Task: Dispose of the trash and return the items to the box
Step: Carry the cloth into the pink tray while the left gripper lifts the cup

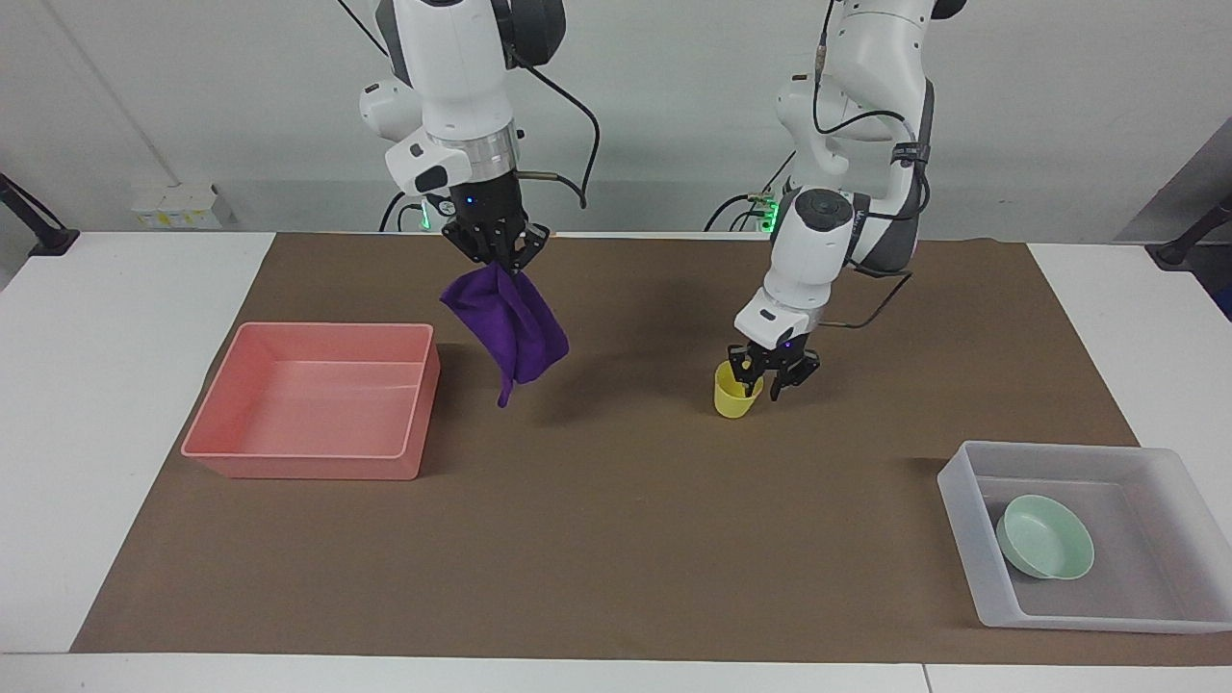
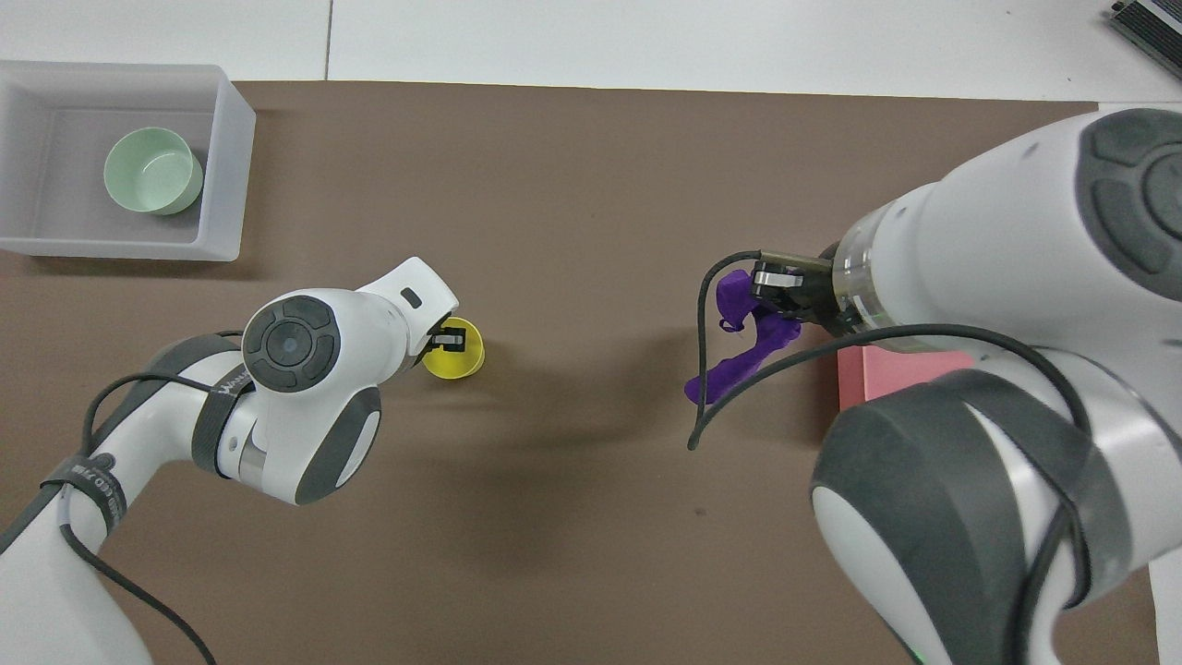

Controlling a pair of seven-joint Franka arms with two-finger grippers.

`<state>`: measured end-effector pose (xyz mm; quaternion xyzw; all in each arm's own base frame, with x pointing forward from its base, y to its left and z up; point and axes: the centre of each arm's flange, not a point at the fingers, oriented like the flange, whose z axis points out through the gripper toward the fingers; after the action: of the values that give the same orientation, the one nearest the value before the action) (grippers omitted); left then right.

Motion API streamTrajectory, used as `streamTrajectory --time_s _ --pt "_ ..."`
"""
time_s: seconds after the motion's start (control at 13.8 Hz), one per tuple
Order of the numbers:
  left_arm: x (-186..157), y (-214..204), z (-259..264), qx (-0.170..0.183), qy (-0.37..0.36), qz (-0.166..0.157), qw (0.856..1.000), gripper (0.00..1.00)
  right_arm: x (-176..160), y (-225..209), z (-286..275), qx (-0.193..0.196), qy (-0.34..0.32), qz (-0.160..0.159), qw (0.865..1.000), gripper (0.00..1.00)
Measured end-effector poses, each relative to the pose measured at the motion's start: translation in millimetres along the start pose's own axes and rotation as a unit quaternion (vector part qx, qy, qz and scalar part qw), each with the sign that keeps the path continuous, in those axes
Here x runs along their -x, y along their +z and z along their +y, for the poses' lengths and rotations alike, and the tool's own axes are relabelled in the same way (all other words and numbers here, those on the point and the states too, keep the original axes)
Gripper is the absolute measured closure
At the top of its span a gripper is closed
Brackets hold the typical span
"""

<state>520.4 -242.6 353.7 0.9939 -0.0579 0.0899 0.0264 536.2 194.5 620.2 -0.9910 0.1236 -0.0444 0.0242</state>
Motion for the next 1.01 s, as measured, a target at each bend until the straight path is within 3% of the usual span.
streamTrajectory --time_s 0.07,0.14,0.58,1.01 --pt "-0.3 -0.4 -0.2 0.000 -0.001 0.001 1.000 0.89 -0.1 -10.0 10.7 0.000 -0.005 0.001 1.000 0.97" --pt "-1.5 -3.7 1.2 0.002 0.000 0.005 1.000 0.96 -1.1 -19.4 23.1 -0.001 -0.010 0.003 1.000 0.97" --pt "-15.8 -35.3 -27.9 -0.001 -0.010 0.030 0.999 0.97 -26.1 -54.2 121.9 0.003 -0.044 0.015 0.999 0.97" --pt "-54.3 -99.0 -141.4 -0.025 -0.029 0.082 0.996 0.97 -51.8 -51.4 209.5 0.014 -0.087 0.012 0.996 0.97"
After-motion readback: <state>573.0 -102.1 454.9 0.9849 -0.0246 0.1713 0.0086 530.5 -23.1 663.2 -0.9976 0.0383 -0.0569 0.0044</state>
